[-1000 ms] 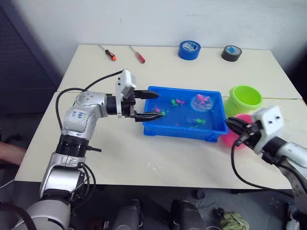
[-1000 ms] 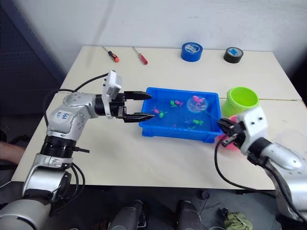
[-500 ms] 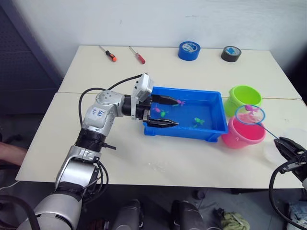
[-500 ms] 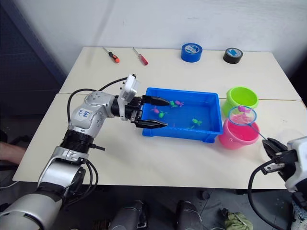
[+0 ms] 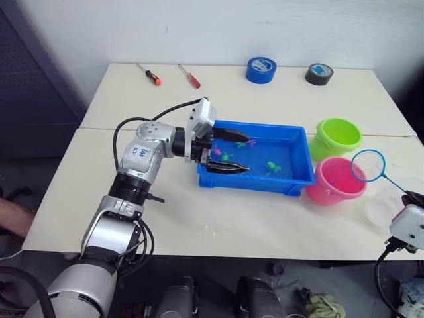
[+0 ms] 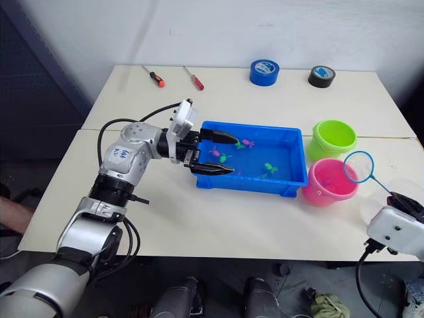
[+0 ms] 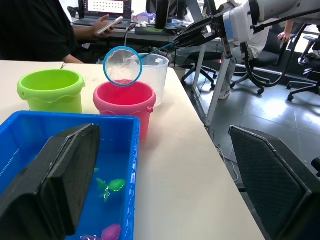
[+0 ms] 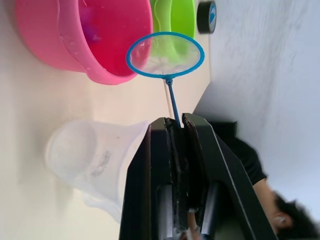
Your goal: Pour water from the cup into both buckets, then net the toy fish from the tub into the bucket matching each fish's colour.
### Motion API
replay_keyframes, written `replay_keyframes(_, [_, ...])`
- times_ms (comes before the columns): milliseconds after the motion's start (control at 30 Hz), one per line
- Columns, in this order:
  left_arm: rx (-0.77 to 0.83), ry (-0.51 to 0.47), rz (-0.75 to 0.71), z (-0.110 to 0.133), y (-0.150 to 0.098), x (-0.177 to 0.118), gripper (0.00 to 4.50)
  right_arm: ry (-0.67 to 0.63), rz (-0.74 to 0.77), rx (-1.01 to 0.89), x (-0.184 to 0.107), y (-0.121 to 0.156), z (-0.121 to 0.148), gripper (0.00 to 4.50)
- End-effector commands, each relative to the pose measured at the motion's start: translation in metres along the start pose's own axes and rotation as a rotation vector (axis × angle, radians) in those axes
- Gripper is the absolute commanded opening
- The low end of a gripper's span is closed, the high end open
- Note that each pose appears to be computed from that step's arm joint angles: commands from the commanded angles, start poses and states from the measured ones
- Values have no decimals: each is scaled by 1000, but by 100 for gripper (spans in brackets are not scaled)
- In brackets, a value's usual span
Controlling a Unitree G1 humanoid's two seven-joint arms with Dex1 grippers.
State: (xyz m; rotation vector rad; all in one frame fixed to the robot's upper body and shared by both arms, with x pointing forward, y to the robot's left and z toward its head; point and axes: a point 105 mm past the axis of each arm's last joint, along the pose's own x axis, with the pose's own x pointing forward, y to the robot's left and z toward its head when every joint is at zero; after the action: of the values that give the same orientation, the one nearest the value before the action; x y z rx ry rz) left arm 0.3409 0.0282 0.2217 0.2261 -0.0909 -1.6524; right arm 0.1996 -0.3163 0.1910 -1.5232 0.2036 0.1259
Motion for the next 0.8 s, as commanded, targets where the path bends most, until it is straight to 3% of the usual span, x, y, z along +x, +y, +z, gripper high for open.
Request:
replay_keyframes(33, [42, -1, 23, 8, 2, -7, 448, -48, -37, -159, -2, -16, 6, 0])
replay_keyframes(133, [28, 25, 58, 1, 4, -15, 448, -107, -99, 98, 2, -31, 10, 0])
replay_keyframes(233, [10, 61, 106, -8, 6, -26, 448, -276, -24, 275, 11, -37, 38, 0])
replay_keyframes(367, [-2, 161, 180, -28, 1, -50, 448, -411, 36, 506, 40, -52, 66, 0])
replay_keyframes(567, [-11, 250, 282, -44, -15, -71, 448, -532, 280, 559, 82, -30, 111, 0])
replay_keyframes(800, [-34, 261, 366, -38, -25, -80, 448, -544, 368, 427, 110, -7, 125, 0])
